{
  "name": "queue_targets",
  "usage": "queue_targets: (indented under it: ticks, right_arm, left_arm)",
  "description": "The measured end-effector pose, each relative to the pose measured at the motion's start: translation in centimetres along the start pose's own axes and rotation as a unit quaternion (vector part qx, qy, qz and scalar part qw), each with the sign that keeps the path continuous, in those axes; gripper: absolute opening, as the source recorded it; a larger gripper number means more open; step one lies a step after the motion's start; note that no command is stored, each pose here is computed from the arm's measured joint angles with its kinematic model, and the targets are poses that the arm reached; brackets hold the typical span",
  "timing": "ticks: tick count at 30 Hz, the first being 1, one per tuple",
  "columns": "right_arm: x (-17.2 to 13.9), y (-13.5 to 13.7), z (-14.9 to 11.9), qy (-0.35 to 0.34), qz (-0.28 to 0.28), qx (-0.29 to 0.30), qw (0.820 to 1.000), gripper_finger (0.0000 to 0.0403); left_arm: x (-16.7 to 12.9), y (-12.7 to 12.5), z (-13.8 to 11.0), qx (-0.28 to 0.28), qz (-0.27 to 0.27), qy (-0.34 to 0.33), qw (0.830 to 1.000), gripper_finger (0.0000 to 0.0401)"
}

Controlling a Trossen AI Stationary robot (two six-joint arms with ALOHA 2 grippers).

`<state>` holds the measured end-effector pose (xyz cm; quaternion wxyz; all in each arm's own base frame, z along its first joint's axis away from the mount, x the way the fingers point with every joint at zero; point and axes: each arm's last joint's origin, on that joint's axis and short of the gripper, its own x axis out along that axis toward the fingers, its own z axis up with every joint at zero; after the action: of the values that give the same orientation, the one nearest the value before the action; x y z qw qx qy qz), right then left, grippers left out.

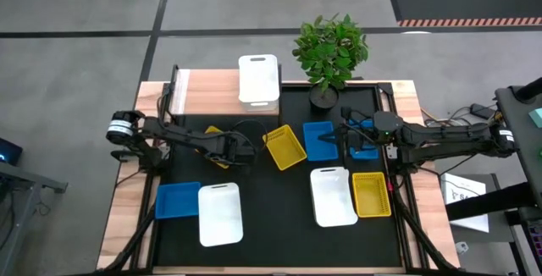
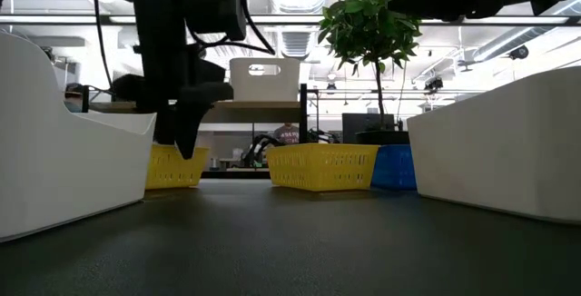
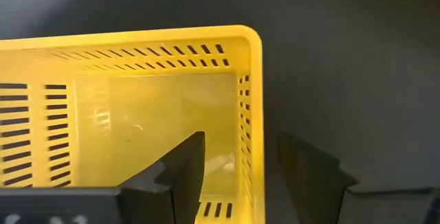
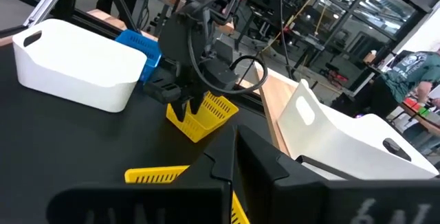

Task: Stack baskets on shelf by color
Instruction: Put the top left yellow bin on the shelf

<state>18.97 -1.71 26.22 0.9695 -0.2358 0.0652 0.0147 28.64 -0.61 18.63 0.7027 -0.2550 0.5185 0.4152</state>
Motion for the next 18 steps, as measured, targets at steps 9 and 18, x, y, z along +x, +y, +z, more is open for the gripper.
queue_targets:
  ticks: [9,18]
  right_arm:
    - [0.0,0.0,0.0,0.000,0.000,-0.003,1.000,0.0009]
    - [0.0,0.1,-0.2,0.010,0.005,0.002,1.000,0.0009]
  left_arm:
    - [0.7,0.2,-0.4,0.002,-0.001,0.000,1.000,0.0062]
    - [-1.8,-0.8,0.1,0.063,-0.020,0.006,0.998,0.0002]
